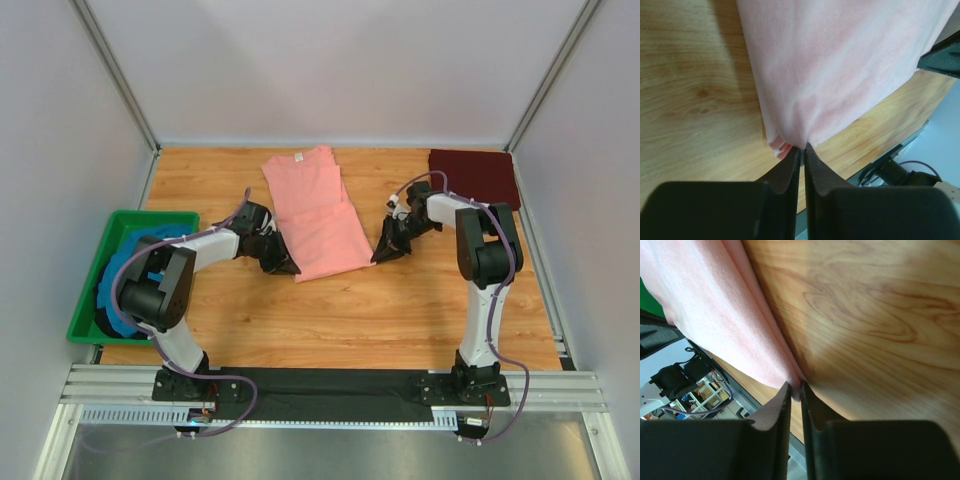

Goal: Fold and stack the t-shirts
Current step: Fold the tshirt

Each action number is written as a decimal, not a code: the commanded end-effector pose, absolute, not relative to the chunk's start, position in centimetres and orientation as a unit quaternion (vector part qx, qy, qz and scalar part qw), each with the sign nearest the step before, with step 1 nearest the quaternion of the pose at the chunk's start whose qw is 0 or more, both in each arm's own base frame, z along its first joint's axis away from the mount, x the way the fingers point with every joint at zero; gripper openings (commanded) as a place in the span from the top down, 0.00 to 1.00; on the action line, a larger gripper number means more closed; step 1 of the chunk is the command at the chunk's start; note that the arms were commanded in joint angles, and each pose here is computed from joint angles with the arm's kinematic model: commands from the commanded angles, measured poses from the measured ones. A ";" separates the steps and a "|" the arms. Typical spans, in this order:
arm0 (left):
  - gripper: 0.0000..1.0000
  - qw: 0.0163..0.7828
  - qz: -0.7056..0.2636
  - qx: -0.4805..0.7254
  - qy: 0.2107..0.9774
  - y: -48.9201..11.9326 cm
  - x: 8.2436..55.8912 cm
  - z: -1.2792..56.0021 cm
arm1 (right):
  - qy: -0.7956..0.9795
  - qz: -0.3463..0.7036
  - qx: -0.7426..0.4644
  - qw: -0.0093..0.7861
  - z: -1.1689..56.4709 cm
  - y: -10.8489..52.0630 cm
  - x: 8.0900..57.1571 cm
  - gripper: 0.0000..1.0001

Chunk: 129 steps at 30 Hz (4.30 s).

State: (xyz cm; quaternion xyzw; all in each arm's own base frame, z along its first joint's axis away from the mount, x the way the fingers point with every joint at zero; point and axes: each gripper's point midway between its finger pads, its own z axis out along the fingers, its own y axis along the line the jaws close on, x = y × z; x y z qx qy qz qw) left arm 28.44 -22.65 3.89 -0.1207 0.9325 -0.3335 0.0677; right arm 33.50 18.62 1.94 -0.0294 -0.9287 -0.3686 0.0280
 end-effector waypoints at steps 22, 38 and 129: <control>1.00 -0.044 -0.230 -0.120 0.965 -19.5 21.0 2.8 | -0.960 -0.250 -0.111 0.055 0.5 15.7 20.6 1.00; 0.64 -0.009 -0.216 -0.057 0.975 -19.7 21.5 8.9 | -0.968 -0.223 -0.114 0.004 5.2 15.5 18.9 0.72; 0.51 0.013 -0.333 -0.043 0.942 -19.5 25.8 7.7 | -0.943 -0.323 -0.081 0.012 7.7 17.2 24.6 0.44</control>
